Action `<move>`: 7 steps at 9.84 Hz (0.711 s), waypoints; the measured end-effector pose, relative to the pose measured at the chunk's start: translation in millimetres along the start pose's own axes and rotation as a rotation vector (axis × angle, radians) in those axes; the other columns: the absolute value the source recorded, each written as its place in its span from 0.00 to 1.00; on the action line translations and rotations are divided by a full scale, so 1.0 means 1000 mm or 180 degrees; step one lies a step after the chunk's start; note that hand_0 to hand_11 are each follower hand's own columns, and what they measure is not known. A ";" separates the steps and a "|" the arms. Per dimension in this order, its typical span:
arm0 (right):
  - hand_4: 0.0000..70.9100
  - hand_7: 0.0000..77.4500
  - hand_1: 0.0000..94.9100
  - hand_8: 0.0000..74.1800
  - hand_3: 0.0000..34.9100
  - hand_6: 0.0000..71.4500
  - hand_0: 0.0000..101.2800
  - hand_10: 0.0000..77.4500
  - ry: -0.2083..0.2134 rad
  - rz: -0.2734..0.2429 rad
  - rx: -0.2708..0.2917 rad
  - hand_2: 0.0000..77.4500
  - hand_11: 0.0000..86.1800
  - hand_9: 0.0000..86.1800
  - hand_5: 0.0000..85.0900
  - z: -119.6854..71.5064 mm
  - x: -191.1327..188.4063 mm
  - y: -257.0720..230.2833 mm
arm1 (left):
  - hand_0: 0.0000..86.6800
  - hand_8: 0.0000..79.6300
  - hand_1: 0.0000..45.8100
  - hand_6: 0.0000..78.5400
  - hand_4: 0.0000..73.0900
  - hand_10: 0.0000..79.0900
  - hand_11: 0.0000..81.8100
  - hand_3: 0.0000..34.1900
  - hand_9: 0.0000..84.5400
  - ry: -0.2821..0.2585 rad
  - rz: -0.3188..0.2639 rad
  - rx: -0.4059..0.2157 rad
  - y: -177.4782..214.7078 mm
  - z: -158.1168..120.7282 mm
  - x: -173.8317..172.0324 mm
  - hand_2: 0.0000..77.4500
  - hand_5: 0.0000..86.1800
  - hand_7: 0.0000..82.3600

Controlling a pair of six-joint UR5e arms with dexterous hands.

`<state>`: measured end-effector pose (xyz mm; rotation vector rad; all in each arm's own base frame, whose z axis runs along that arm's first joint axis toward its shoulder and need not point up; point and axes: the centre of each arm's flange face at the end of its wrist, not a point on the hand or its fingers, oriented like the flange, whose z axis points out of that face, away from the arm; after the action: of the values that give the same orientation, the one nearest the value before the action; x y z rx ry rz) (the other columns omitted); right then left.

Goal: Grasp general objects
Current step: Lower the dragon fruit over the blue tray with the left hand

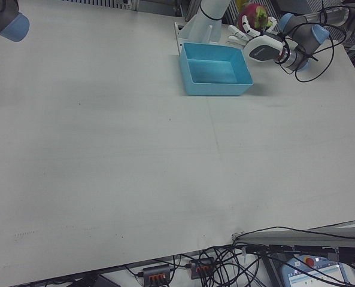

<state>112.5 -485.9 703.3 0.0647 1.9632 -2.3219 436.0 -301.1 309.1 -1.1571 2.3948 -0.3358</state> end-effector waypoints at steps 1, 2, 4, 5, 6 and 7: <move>0.00 0.00 0.05 0.00 0.00 0.00 0.00 0.00 0.0000 0.0000 0.0000 0.02 0.01 0.01 0.00 0.000 0.000 0.000 | 0.28 0.01 0.00 0.05 0.00 0.00 0.01 0.00 0.01 0.0000 -0.0001 0.0005 0.000 0.000 0.000 1.00 0.63 0.17; 0.00 0.00 0.05 0.00 0.00 0.00 0.00 0.00 0.0000 0.0000 0.0000 0.02 0.01 0.01 0.00 0.000 0.000 0.000 | 0.13 0.01 0.00 0.05 0.00 0.00 0.01 0.00 0.01 -0.0005 -0.0007 0.0022 0.000 -0.001 0.000 1.00 0.63 0.18; 0.00 0.00 0.05 0.00 0.00 0.00 0.00 0.00 0.0000 0.0000 0.0000 0.02 0.01 0.01 0.00 0.000 0.000 0.000 | 0.04 0.01 0.00 0.01 0.00 0.00 0.01 0.00 0.01 -0.0017 -0.0016 0.0057 -0.001 -0.002 -0.001 1.00 0.62 0.18; 0.00 0.00 0.05 0.00 0.00 0.00 0.00 0.00 -0.0001 0.0000 0.0000 0.02 0.01 0.01 0.00 0.000 0.000 0.000 | 0.04 0.01 0.00 0.01 0.00 0.00 0.01 0.00 0.01 -0.0009 -0.0005 0.0042 0.000 -0.001 0.001 1.00 0.62 0.18; 0.00 0.00 0.05 0.00 0.00 0.00 0.00 0.00 -0.0001 0.0000 0.0000 0.02 0.01 0.01 0.00 0.000 0.000 0.000 | 0.04 0.01 0.00 0.01 0.00 0.00 0.01 0.00 0.01 0.0005 0.0011 0.0001 0.002 0.000 0.003 1.00 0.62 0.19; 0.00 0.00 0.05 0.00 0.00 0.00 0.00 0.00 -0.0001 0.0000 0.0000 0.02 0.01 0.01 0.00 0.000 0.000 0.000 | 0.04 0.01 0.00 0.01 0.00 0.00 0.01 0.00 0.01 0.0019 0.0028 -0.0033 0.003 0.001 0.005 1.00 0.62 0.19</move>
<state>112.6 -485.9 703.3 0.0644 1.9631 -2.3216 431.6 -303.2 305.1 -1.1512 2.4088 -0.3248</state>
